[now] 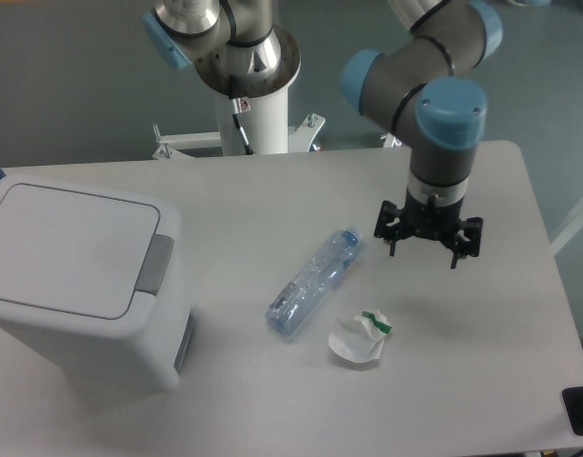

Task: Open the trash can
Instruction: 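Move the open gripper toward the white trash can lid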

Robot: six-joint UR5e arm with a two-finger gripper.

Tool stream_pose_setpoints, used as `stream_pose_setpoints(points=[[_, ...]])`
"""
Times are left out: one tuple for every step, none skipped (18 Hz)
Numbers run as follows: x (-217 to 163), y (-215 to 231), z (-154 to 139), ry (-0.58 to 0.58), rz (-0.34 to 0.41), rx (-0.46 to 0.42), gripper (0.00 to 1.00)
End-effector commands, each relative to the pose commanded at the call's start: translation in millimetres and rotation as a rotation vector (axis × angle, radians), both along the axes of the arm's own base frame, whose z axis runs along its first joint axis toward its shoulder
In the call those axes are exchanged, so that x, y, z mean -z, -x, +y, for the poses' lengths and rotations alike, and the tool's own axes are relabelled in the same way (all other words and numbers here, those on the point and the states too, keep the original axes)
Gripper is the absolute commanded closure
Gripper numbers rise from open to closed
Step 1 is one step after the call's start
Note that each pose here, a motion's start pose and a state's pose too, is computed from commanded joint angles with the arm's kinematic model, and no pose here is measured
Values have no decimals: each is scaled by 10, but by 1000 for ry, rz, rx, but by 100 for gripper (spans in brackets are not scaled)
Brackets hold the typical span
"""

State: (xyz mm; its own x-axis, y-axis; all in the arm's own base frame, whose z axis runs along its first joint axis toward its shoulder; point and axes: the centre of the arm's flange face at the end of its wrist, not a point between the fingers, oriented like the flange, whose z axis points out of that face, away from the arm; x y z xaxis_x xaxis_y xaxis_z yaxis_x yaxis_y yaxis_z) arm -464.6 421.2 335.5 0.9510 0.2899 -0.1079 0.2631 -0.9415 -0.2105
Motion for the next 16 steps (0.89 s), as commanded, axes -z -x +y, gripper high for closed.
stream_pose_setpoints(points=[[-68,-28,81,-33,-9,-49,0],[-156,-76,192,-64,-14,-77,0],[-218,-144,303,-89,-20,-85,0],[-336,-178,395,-114,-10,-87,0],[-441,-210,481,-132,-1,-92,0],[-508,-275,568,-149,2,-73,0],[-534,-352,655,-176,-11,-52,0],[-621,-423,716,-207,-10,-40,0],[-779,-504,722,-234,3,-27,0],[-885,-587,747,-254,7,-15,0],[-984,-701,791,-280,0,-9,0],[-1120,-798,806,-316,-10,-21,0],[-1258,-862,791,-353,-15,-26,0],[-1375,-923,797,-390,-27,-19,0],[-1460,-975,802,-425,-45,-10,0],[-1527,-1028,800,-455,-64,-6,0]])
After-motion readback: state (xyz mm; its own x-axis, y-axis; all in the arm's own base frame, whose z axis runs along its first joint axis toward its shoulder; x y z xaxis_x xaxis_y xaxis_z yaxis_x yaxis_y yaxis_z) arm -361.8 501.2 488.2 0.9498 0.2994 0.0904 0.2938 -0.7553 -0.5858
